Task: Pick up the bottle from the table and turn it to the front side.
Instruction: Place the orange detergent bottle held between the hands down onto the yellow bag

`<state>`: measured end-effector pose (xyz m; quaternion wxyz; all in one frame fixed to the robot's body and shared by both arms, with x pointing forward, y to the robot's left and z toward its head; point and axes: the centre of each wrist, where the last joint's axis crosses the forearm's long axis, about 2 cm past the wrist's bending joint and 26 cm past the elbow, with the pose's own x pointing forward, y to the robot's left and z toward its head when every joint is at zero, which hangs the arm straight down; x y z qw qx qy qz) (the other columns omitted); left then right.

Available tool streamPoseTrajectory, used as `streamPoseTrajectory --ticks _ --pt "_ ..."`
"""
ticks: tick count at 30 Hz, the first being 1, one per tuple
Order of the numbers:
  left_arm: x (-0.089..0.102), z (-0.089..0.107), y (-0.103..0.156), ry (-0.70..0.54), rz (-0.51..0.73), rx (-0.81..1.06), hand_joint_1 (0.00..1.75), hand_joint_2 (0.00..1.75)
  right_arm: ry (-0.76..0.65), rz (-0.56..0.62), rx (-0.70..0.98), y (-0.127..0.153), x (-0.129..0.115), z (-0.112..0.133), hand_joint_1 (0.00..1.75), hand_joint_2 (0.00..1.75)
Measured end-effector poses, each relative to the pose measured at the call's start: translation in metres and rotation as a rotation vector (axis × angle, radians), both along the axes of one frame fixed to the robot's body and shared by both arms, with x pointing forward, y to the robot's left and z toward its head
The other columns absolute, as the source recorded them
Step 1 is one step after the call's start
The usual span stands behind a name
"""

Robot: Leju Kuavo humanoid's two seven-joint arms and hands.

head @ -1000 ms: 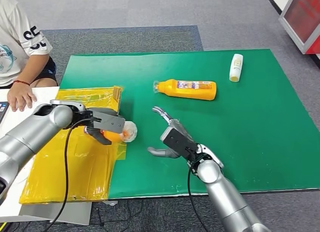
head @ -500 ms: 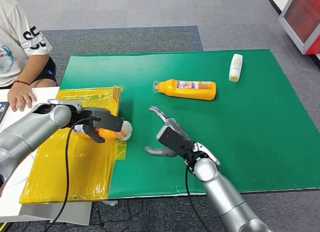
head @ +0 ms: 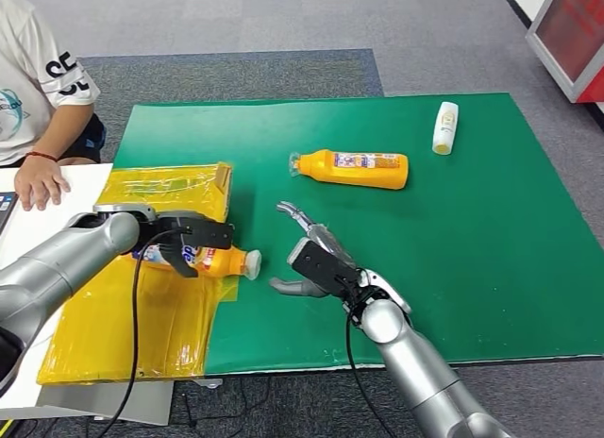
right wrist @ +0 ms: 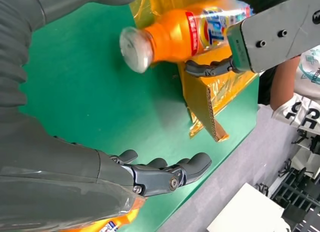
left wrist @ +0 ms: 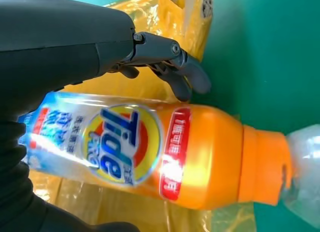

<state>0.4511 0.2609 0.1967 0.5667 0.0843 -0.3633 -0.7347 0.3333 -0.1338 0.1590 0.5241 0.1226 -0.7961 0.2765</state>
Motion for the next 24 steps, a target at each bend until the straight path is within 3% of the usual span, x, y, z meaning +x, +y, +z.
streamPoseTrajectory --ticks 12,15,20,24 --pt "-0.008 -0.009 0.016 0.024 -0.006 -0.189 0.00 1.75 0.006 -0.013 0.005 0.000 0.000 0.000 0.00 1.75" --pt "-0.015 -0.013 0.026 0.029 -0.030 -0.367 0.00 1.75 0.008 -0.014 0.012 0.001 -0.001 -0.001 0.00 1.75" --pt "-0.057 -0.041 0.054 0.148 -0.153 -0.974 0.00 1.75 0.013 0.004 0.029 0.003 -0.003 -0.001 0.00 1.75" --pt "-0.099 -0.066 0.062 0.216 -0.181 -1.248 0.00 1.75 0.002 0.011 0.029 0.004 -0.005 0.000 0.00 1.75"
